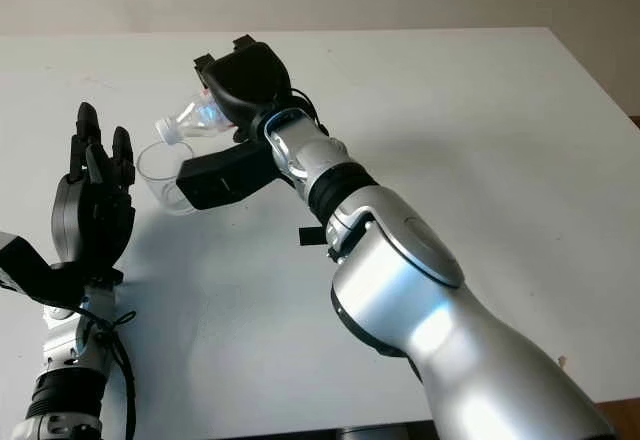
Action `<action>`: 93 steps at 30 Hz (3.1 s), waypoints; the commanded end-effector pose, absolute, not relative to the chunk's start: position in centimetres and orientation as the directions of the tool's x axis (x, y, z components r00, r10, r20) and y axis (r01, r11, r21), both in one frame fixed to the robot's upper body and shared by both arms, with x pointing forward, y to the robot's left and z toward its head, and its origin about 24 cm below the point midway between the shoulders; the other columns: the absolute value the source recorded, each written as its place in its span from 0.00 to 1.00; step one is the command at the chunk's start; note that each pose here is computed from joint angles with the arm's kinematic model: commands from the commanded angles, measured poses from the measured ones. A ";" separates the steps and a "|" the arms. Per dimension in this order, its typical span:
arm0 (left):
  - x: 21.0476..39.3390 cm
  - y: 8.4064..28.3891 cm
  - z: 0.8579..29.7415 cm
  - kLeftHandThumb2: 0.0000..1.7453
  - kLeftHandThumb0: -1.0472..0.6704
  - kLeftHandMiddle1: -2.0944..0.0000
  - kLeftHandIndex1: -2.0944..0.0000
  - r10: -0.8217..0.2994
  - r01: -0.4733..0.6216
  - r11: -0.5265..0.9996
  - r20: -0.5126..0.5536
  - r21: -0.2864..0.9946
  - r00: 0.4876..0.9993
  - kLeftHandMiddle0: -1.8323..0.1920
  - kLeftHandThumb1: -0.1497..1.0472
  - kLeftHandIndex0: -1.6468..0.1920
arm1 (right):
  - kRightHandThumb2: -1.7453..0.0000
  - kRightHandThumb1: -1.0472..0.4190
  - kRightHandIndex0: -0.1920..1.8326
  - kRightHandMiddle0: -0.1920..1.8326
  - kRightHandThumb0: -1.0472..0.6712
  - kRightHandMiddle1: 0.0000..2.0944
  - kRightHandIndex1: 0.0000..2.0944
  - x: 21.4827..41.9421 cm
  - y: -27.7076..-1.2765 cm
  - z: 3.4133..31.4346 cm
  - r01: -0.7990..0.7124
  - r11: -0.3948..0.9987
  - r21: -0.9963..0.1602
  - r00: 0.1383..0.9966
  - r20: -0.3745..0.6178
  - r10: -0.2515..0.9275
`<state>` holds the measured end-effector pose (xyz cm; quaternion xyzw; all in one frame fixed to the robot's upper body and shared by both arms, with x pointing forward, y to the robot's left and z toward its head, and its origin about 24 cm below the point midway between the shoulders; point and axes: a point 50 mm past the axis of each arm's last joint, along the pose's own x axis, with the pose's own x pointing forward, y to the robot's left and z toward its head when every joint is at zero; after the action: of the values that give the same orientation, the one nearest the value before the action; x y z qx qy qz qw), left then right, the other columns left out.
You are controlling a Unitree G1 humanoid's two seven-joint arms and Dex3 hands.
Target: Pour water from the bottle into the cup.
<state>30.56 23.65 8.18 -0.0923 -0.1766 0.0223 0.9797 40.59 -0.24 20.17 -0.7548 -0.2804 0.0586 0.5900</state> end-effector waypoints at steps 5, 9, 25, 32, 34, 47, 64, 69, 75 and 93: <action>30.2 23.2 6.7 0.32 0.11 1.00 1.00 0.086 -0.020 0.976 0.299 -0.216 0.950 0.97 1.00 1.00 | 0.97 0.06 0.44 0.23 0.38 0.63 1.00 40.6 -0.2 21.1 0.442 -0.220 -0.870 0.801 0.272 0.533; 30.2 23.1 6.6 0.32 0.10 1.00 1.00 0.086 -0.020 0.975 0.294 -0.220 0.952 0.97 1.00 1.00 | 0.97 0.06 0.44 0.22 0.38 0.68 1.00 40.6 -0.4 21.0 0.464 -0.221 -0.858 0.787 0.285 0.547; 30.2 23.1 6.5 0.32 0.10 1.00 1.00 0.091 -0.023 0.973 0.290 -0.228 0.953 0.97 1.00 1.00 | 0.97 0.02 0.46 0.16 0.41 0.88 1.00 40.3 -0.1 20.7 0.495 -0.195 -0.846 0.753 0.306 0.582; 30.3 23.1 6.5 0.32 0.10 1.00 1.00 0.087 -0.019 0.974 0.292 -0.228 0.953 0.97 1.00 1.00 | 0.97 0.04 0.46 0.16 0.41 0.89 1.00 40.2 0.0 20.7 0.507 -0.195 -0.840 0.738 0.306 0.601; 30.3 23.1 6.4 0.32 0.10 1.00 1.00 0.088 -0.021 0.973 0.288 -0.230 0.953 0.97 1.00 1.00 | 0.97 0.04 0.47 0.17 0.40 0.90 1.00 40.2 0.0 20.7 0.508 -0.190 -0.840 0.736 0.308 0.603; 29.8 23.2 6.3 0.32 0.11 1.00 1.00 0.087 -0.026 0.976 0.278 -0.217 0.957 0.97 1.00 1.00 | 0.95 0.01 0.43 0.14 0.51 0.95 1.00 41.1 -2.1 21.0 0.119 0.436 -0.892 0.889 0.291 0.353; 28.3 24.4 6.8 0.32 0.11 1.00 1.00 0.069 -0.018 0.982 0.276 -0.185 0.959 0.95 1.00 0.99 | 0.89 0.00 0.67 0.73 0.48 1.00 1.00 41.6 -7.5 18.5 -0.247 0.914 -0.321 0.938 0.159 0.309; 28.0 24.5 6.8 0.32 0.11 1.00 1.00 0.065 -0.017 0.985 0.271 -0.174 0.960 0.94 1.00 0.98 | 0.87 0.00 0.71 0.63 0.49 1.00 1.00 40.9 -9.7 16.0 -0.331 0.936 -0.121 0.939 0.053 0.339; 27.8 24.4 6.8 0.33 0.13 1.00 1.00 0.058 -0.009 0.984 0.273 -0.177 0.960 0.94 1.00 0.97 | 0.88 0.00 0.62 0.30 0.46 1.00 1.00 38.1 -11.9 14.2 -0.419 0.901 -0.111 0.905 0.037 0.425; 26.7 24.3 6.7 0.32 0.13 1.00 1.00 0.058 -0.011 0.983 0.255 -0.183 0.965 0.94 1.00 0.95 | 0.86 0.00 0.44 0.15 0.44 1.00 1.00 31.5 -15.8 10.5 -0.439 0.894 -0.088 0.896 0.035 0.444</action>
<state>27.08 24.44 7.09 -0.0834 -0.1366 0.0156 0.9870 31.68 -15.85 9.81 -0.0330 -0.0063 0.2225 0.9744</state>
